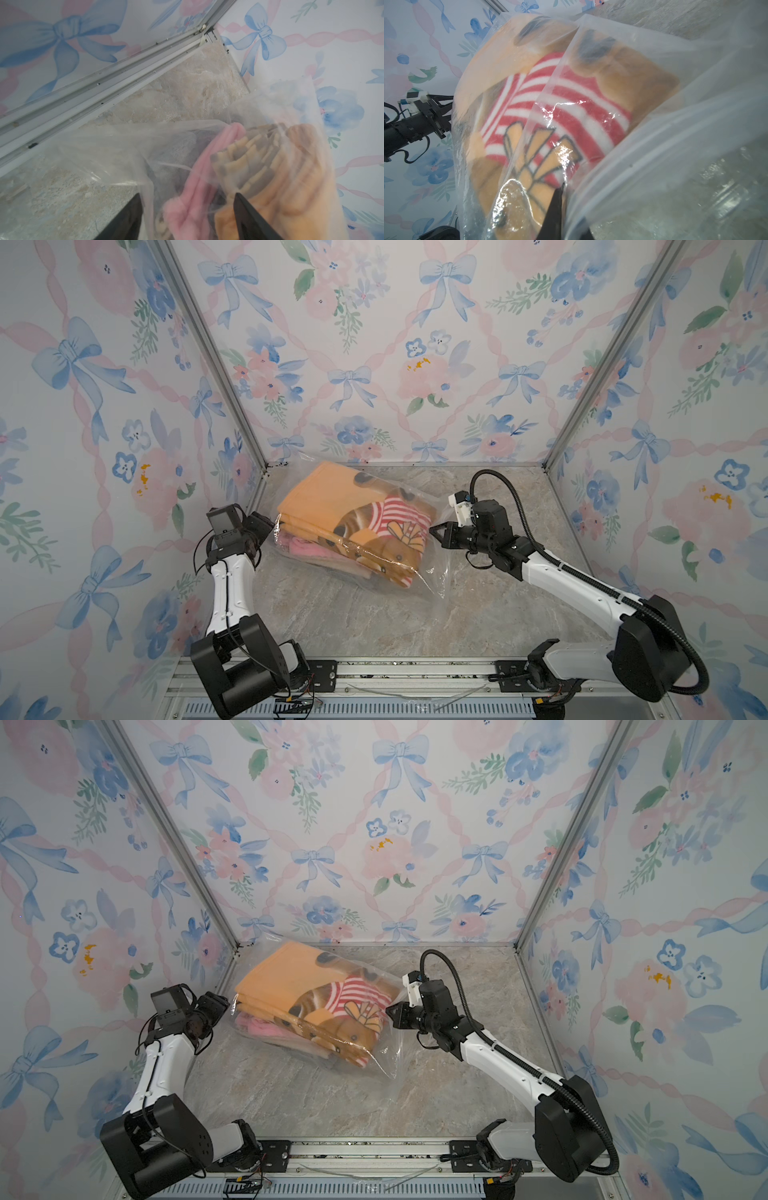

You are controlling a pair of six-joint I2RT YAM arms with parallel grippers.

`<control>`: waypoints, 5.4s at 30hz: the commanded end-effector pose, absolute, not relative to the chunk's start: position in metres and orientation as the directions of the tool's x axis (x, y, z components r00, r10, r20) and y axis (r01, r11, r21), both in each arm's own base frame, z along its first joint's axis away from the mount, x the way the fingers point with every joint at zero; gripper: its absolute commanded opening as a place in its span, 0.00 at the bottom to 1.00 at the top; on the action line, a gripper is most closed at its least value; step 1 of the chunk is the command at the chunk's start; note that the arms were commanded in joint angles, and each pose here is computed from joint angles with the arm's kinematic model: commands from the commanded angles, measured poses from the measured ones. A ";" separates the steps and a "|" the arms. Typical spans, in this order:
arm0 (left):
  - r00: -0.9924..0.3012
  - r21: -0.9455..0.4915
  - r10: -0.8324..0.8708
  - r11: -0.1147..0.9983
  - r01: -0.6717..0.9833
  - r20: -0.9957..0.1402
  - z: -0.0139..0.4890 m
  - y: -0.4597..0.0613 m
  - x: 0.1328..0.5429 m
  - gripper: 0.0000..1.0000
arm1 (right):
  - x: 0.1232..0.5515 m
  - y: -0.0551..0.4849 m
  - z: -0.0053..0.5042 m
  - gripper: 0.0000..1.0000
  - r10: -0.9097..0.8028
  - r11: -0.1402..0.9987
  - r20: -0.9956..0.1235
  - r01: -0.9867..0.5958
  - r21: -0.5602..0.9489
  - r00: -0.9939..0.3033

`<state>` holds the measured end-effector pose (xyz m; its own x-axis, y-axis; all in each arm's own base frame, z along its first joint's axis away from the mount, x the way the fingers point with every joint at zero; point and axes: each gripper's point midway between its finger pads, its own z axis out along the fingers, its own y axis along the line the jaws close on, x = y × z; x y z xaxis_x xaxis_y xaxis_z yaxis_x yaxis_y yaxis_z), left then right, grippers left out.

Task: Take the blanket out of the vacuum bag
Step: Adjust the vacuum bag at the center of the board, then open the vacuum bag at the center of the board, then take out the blanket from the vacuum bag.

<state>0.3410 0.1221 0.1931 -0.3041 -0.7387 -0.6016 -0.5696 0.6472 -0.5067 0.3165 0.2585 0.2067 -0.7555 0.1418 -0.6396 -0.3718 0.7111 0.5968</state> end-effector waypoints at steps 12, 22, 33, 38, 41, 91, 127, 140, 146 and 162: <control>-0.449 -0.060 -0.036 0.997 0.039 -0.893 0.310 -0.125 0.317 0.82 | 0.315 0.256 0.269 0.12 0.163 0.662 -0.709 -0.457 0.594 -0.686; -0.423 0.185 0.306 0.935 0.303 -0.853 0.292 -0.313 0.278 0.81 | 0.325 0.189 0.235 0.60 0.305 0.761 -0.649 -0.232 0.606 -0.697; -0.478 0.428 0.575 0.817 0.387 -0.665 0.232 -0.388 0.273 0.81 | 0.276 0.073 0.175 0.75 0.532 0.758 -0.522 0.099 0.645 -0.666; -0.501 0.496 0.646 0.763 0.414 -0.576 0.201 -0.403 0.275 0.81 | 0.262 0.065 0.150 0.75 0.575 0.729 -0.480 0.148 0.669 -0.662; -0.514 0.555 0.677 0.732 0.395 -0.527 0.181 -0.400 0.280 0.79 | 0.259 0.066 0.145 0.75 0.579 0.719 -0.468 0.148 0.680 -0.667; -0.436 0.377 0.430 0.903 0.206 -0.791 0.293 -0.349 0.292 0.00 | 0.346 0.280 0.150 0.62 0.463 0.423 -0.399 -0.198 0.884 -0.792; -0.433 0.385 0.428 0.904 0.187 -0.793 0.292 -0.349 0.295 0.00 | 0.358 0.322 0.142 0.27 0.388 0.397 -0.366 -0.205 0.895 -0.846; -0.427 0.337 0.307 0.941 0.006 -0.850 0.312 -0.298 0.315 0.00 | 0.354 0.314 0.236 0.00 0.376 0.431 -0.548 -0.382 0.817 -0.747; -0.409 0.316 0.264 0.946 -0.065 -0.874 0.321 -0.277 0.331 0.00 | 0.341 0.300 0.263 0.00 0.358 0.494 -0.577 -0.375 0.784 -0.734; -0.421 0.246 0.219 0.969 -0.011 -0.880 0.315 -0.260 0.330 0.00 | 0.332 0.245 0.195 0.47 0.396 0.605 -0.545 -0.237 0.760 -0.739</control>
<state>0.3298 -0.2726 0.2973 -0.4520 0.2535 -0.8552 0.0156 0.9609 0.2766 0.3237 0.2507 0.1994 -0.7596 0.3825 -0.5260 -0.2210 0.6089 0.7618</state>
